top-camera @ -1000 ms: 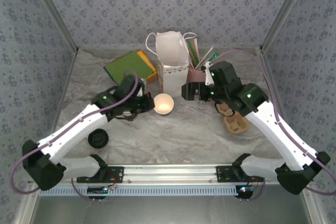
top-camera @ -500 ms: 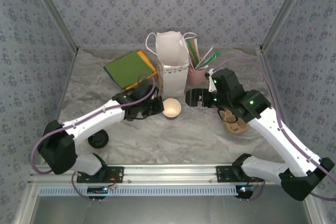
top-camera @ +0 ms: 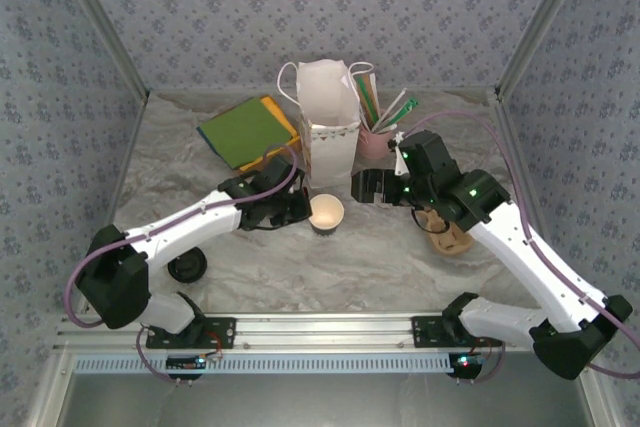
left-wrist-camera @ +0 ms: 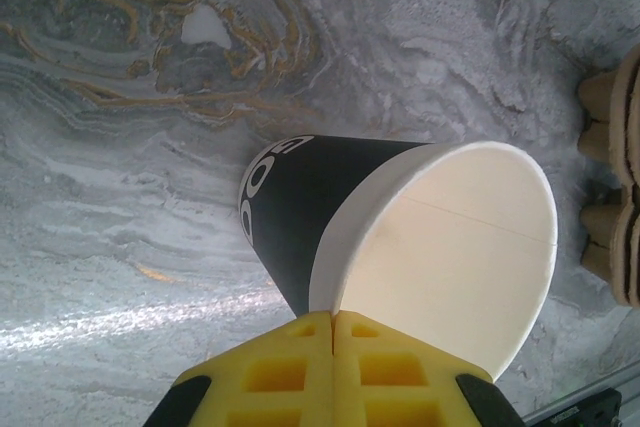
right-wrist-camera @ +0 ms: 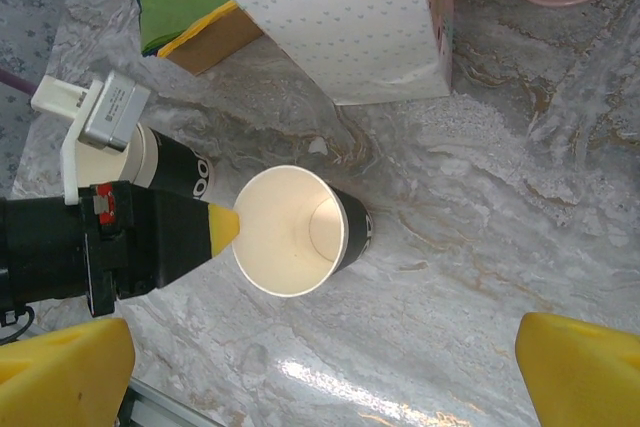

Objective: Pack the takeout coffee

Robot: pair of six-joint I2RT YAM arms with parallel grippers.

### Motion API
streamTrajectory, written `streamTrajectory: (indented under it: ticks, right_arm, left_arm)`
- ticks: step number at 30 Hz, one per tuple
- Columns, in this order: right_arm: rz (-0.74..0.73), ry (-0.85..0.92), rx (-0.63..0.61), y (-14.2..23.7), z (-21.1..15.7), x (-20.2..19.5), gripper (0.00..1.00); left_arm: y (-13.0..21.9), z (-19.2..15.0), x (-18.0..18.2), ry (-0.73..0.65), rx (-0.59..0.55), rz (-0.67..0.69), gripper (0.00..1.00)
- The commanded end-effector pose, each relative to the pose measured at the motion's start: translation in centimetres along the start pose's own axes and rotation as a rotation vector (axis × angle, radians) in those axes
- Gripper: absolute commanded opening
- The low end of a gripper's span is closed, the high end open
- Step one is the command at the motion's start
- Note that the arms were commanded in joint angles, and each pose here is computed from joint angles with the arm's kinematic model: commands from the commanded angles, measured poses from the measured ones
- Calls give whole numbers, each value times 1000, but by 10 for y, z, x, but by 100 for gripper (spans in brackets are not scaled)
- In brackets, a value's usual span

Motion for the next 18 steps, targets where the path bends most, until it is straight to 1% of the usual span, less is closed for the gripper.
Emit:
streamTrajectory:
  ticks: [1,2,8,9,12,13,14,16,17,18]
  right_arm:
    - [15,-7,3,-4,1,5,100]
    - [17,-6,4,-4,1,6,100]
    - [24,1,10,-8,2,10,100]
    - [24,4,11,-8,1,10,100]
    - [25,15,16,-10,1,13,100]
    - [25,21,20,-12,0,15,100]
    - [25,28,20,-13,0,17,100]
    - [28,44,22,-15,0,22,100]
    - [31,55,24,-16,-1,25,100]
    - [34,67,28,-18,-2,29,100]
  left_arm:
    - [0,-7,4,12,28,12,3]
    - [0,-6,5,12,27,15,5]
    - [2,-5,7,11,27,23,11]
    - [3,-4,7,8,23,26,15]
    - [11,-1,6,-6,11,34,32]
    - [14,1,6,-9,4,38,36]
    - [19,4,6,-13,-4,42,42]
    - [30,9,7,-21,-26,60,48]
    - [38,13,7,-25,-44,67,54]
    - [46,17,10,-21,-59,81,56]
Point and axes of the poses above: each hand's point on the last joint's axis, 136 mm out from that joint toward the fingers, its own y axis back along the fingers, its own x axis along the line the jaws close on, z = x × y, the point moved 1 cm from there along y, back along the fingers, and after that the axes turned 6 degrees about -y, right-handed, at the moved point
